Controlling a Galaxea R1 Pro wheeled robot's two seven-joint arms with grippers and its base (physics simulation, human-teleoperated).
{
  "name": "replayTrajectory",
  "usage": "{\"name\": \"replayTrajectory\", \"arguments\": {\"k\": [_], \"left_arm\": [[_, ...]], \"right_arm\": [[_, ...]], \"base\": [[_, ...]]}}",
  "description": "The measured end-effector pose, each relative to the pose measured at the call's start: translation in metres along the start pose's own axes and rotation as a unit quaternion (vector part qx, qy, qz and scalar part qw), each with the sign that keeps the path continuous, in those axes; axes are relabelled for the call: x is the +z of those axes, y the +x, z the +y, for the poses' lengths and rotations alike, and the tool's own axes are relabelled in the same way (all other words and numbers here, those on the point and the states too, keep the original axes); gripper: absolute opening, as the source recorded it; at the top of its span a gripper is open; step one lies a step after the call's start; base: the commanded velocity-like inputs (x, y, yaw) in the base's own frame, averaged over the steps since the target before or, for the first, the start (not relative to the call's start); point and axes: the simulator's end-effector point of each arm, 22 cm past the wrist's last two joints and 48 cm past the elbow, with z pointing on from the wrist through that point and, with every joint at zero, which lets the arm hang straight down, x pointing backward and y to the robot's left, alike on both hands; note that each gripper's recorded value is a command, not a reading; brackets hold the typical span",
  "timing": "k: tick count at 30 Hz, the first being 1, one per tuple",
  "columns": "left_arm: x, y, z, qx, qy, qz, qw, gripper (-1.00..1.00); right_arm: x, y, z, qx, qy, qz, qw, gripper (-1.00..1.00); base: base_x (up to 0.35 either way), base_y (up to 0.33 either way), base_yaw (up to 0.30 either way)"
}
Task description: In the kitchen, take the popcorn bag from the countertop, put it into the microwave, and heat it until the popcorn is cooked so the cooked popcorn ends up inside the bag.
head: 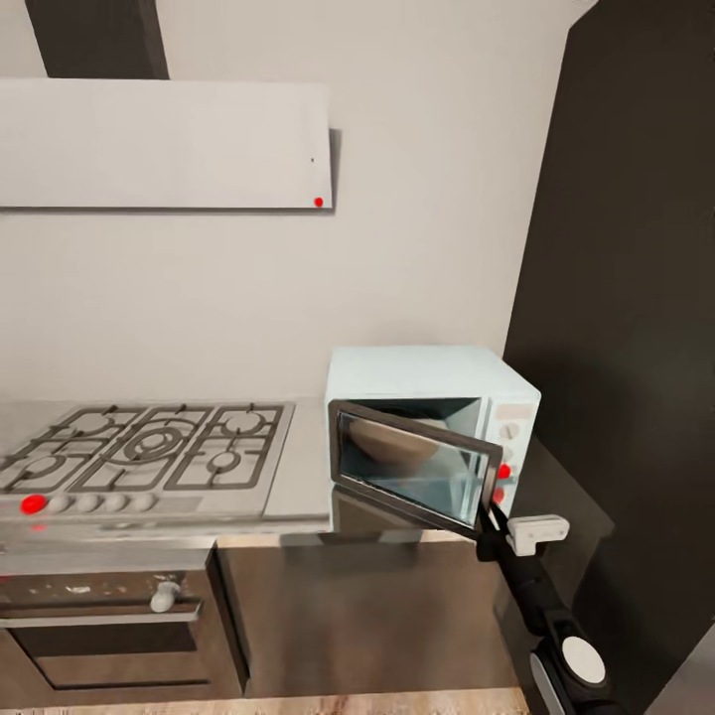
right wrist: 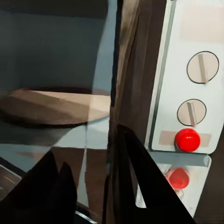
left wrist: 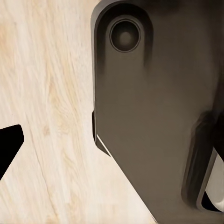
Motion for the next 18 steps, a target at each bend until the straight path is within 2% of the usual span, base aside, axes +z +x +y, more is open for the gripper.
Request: {"name": "replayTrajectory", "arguments": {"k": [11, 12, 14, 18], "left_arm": [[0.000, 0.000, 0.000, 0.000, 0.000, -0.001, 1.0000, 1.00], [0.000, 0.000, 0.000, 0.000, 0.000, 0.000, 1.0000, 1.00], [0.000, 0.000, 0.000, 0.000, 0.000, 0.000, 1.0000, 1.00], [0.000, 0.000, 0.000, 0.000, 0.000, 0.000, 1.0000, 1.00]], "right_arm": [[0.000, -0.001, 0.004, 0.000, -0.004, -0.001, 1.0000, -1.00], [0.000, -0.001, 0.004, 0.000, -0.004, -0.001, 1.0000, 1.00], [-0.002, 0.003, -0.033, 0.003, 0.033, 0.002, 0.9994, 1.00], [-0.002, 0.003, -0.033, 0.003, 0.033, 0.002, 0.9994, 1.00]], "base": [[-0.032, 0.011, 0.000], [0.000, 0.000, 0.000], [0.000, 0.000, 0.000], [0.000, 0.000, 0.000]]}}
